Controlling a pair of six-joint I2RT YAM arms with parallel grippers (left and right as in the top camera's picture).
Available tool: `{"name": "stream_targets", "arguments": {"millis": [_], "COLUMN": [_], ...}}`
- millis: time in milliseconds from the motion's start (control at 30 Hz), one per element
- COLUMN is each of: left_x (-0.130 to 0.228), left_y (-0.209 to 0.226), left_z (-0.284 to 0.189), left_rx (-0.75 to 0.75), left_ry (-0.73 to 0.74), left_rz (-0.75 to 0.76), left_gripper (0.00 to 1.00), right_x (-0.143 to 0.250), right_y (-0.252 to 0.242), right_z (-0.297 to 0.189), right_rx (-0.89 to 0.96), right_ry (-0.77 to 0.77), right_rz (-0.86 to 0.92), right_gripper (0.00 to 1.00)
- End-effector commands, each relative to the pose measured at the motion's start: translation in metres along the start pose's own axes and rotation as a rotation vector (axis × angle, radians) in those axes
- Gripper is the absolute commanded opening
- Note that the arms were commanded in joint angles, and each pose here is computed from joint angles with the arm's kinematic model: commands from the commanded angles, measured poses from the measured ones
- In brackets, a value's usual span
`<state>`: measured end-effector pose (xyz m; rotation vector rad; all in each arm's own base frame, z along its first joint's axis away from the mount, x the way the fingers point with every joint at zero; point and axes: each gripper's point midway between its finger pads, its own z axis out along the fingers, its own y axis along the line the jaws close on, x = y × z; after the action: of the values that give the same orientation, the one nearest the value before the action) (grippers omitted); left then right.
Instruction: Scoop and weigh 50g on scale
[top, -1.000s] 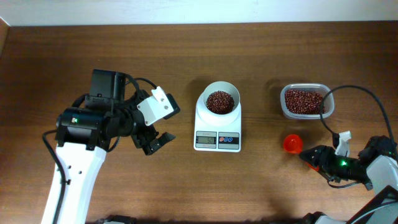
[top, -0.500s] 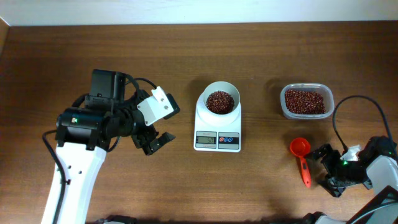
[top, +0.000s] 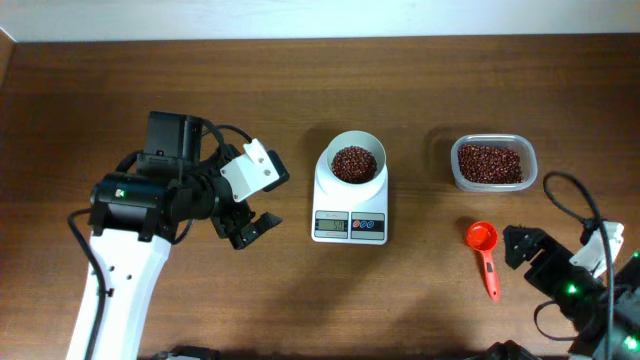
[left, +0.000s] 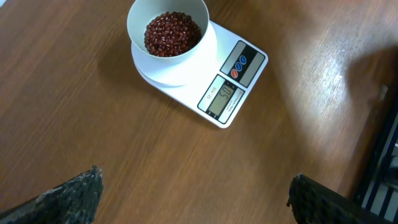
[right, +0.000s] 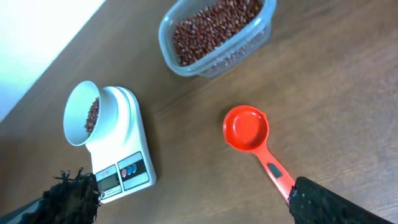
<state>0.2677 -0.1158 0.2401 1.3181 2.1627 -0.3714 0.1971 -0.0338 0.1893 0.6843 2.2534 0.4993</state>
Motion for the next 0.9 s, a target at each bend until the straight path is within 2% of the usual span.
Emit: {"name": "stream_targets", "arguments": {"millis": [0,433,533,633,867], "left_x": [-0.002,-0.002,-0.002,-0.002,-0.002], "left_y": [-0.001,-0.001,-0.001,-0.001,-0.001], "left_z": [-0.001,-0.001,-0.002,-0.001,-0.001], "left_rx": [-0.001,-0.001,-0.001,-0.001,-0.001], "left_ry": [-0.006,-0.006,-0.006,-0.006,-0.006], "left_rz": [-0.003,-0.003,-0.003,-0.003,-0.003], "left_gripper": [0.99,0.99,0.99,0.99,0.99], "right_x": [-0.004,0.018,0.027,0.026,0.035], "right_y": [0.008,0.007,0.027,0.047,0.063], "right_z": [-0.005,0.002,0.013,0.021,0.038], "right_rx": [-0.026,-0.036,-0.110,-0.188,-0.335], "right_ry": [-0.022,0.063,0.053,-0.070,-0.277], "right_rz": [-0.028,-0.009,-0.176,-0.387,-0.574], "right_gripper": [0.99,0.99,0.99,0.99,0.99]}}
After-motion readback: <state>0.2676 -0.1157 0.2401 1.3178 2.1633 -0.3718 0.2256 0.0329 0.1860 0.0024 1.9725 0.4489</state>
